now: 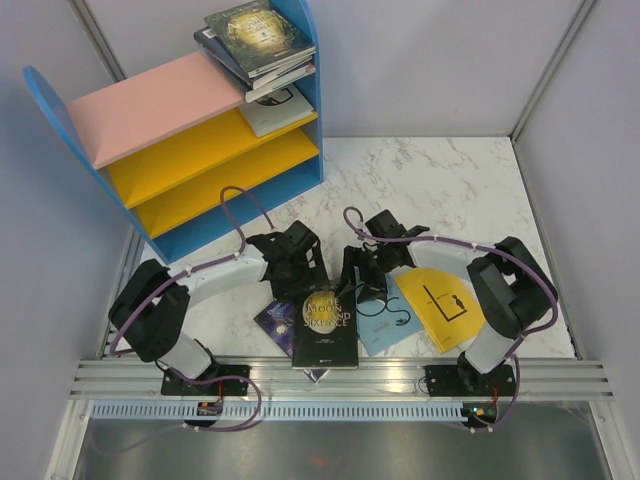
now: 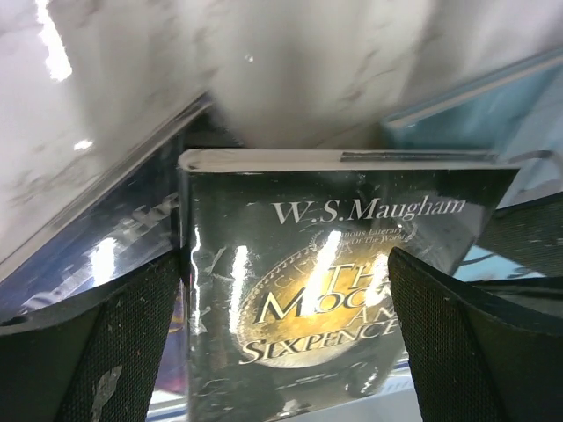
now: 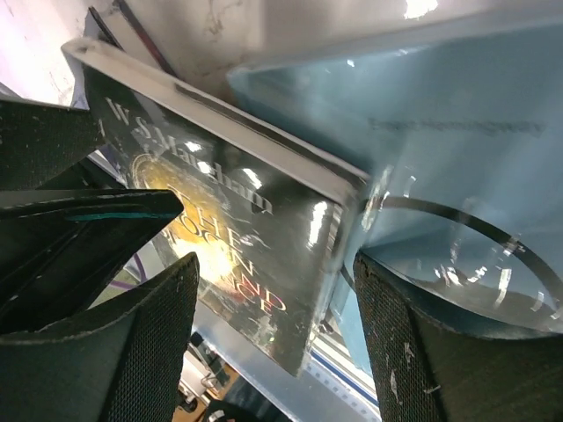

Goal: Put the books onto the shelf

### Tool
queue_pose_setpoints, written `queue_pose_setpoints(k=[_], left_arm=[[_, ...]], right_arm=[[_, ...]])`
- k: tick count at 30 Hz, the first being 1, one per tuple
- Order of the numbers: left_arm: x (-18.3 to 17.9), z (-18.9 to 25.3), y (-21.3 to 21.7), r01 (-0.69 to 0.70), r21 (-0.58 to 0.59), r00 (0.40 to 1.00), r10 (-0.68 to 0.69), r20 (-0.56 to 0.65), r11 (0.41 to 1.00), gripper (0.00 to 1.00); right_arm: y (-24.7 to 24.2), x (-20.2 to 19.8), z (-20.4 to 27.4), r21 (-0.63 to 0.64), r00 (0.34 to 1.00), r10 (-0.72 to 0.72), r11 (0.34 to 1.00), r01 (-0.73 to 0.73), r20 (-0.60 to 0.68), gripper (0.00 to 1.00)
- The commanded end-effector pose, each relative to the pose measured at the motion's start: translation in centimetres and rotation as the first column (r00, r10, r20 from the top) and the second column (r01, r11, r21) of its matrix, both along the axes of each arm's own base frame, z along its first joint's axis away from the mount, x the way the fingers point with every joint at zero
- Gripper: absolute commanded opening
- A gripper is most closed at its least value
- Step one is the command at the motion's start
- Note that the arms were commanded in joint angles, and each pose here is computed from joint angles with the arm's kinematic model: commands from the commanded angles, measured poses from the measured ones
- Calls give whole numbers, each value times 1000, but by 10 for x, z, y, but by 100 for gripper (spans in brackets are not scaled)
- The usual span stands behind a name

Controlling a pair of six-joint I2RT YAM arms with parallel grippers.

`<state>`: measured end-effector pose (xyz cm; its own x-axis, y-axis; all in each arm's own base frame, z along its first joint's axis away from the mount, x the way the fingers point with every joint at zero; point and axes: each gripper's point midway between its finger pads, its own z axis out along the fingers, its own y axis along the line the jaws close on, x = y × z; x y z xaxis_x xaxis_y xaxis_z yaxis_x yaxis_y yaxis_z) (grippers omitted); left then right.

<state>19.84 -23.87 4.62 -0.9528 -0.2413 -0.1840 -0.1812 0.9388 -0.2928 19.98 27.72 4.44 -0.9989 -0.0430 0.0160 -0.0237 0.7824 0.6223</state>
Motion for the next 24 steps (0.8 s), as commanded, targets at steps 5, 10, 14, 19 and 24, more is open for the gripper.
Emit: queue_pose_setpoints(k=[5, 10, 14, 19, 24], left_arm=[[-1, 15, -13, 73, -87, 996, -68, 55, 994, 100], [-32, 6, 3, 55, -146, 998, -51, 31, 988, 100], [-47, 6, -7, 66, -302, 997, -54, 47, 951, 100], [-63, -1, -22, 73, -464, 997, -71, 22, 883, 100], [-67, -4, -30, 81, -537, 996, -81, 25, 840, 100]], right_arm=[[-13, -5, -6, 13, 999, -15, 1000, 15, 31, 75], [-14, -19, -11, 64, 998, -63, 996, 63, -2, 75], [-7, -26, -9, 165, 993, -115, 979, 118, -27, 73], [0, -24, -4, 270, 986, -167, 950, 160, 3, 70], [7, -17, 11, 364, 974, -225, 909, 204, 15, 62]])
